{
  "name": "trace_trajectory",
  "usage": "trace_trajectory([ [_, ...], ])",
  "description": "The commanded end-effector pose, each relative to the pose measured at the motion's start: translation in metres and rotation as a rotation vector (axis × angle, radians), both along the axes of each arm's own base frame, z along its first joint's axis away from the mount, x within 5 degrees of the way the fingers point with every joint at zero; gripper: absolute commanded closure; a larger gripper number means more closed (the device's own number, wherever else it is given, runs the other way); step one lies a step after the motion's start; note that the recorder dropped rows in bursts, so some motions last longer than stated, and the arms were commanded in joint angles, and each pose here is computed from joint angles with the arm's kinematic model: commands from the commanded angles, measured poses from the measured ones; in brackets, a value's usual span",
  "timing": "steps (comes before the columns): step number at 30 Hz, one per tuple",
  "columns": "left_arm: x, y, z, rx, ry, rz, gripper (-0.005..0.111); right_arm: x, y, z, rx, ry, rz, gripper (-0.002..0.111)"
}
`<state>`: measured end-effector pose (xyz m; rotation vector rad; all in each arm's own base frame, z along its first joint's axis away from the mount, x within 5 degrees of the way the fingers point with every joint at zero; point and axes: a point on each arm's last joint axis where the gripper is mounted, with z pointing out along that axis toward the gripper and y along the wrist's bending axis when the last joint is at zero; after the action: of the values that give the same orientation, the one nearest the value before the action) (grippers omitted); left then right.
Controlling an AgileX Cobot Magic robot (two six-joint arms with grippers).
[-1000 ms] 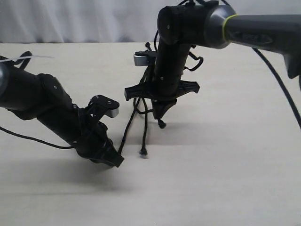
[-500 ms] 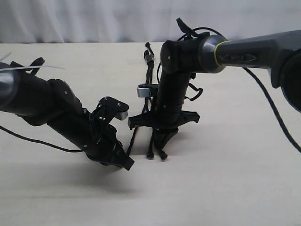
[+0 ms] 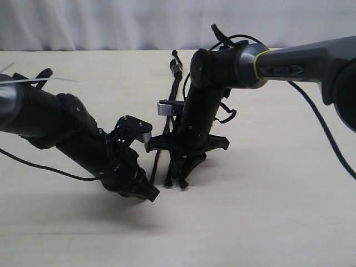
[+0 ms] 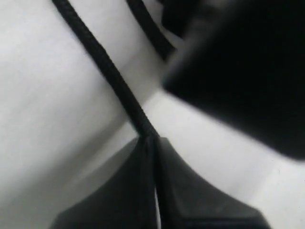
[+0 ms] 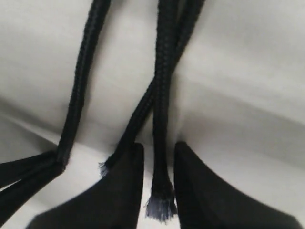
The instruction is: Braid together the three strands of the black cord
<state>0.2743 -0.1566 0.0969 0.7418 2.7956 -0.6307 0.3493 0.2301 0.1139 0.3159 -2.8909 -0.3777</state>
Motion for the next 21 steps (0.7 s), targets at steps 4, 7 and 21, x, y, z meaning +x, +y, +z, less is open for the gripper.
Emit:
trace_trajectory([
  [4, -0.004, 0.004, 0.0, -0.014, 0.05, -0.008, 0.084, 0.005, -0.003, 0.016, 0.013, -0.085, -0.02, 0.076],
  [7, 0.0, 0.018, 0.013, -0.048, 0.053, 0.022, 0.081, 0.013, -0.017, 0.036, 0.017, -0.135, -0.066, 0.076],
  [21, -0.014, 0.139, 0.124, 0.13, -0.093, 0.414, 0.107, -0.029, -0.106, 0.105, -0.067, -0.357, -0.136, 0.104],
])
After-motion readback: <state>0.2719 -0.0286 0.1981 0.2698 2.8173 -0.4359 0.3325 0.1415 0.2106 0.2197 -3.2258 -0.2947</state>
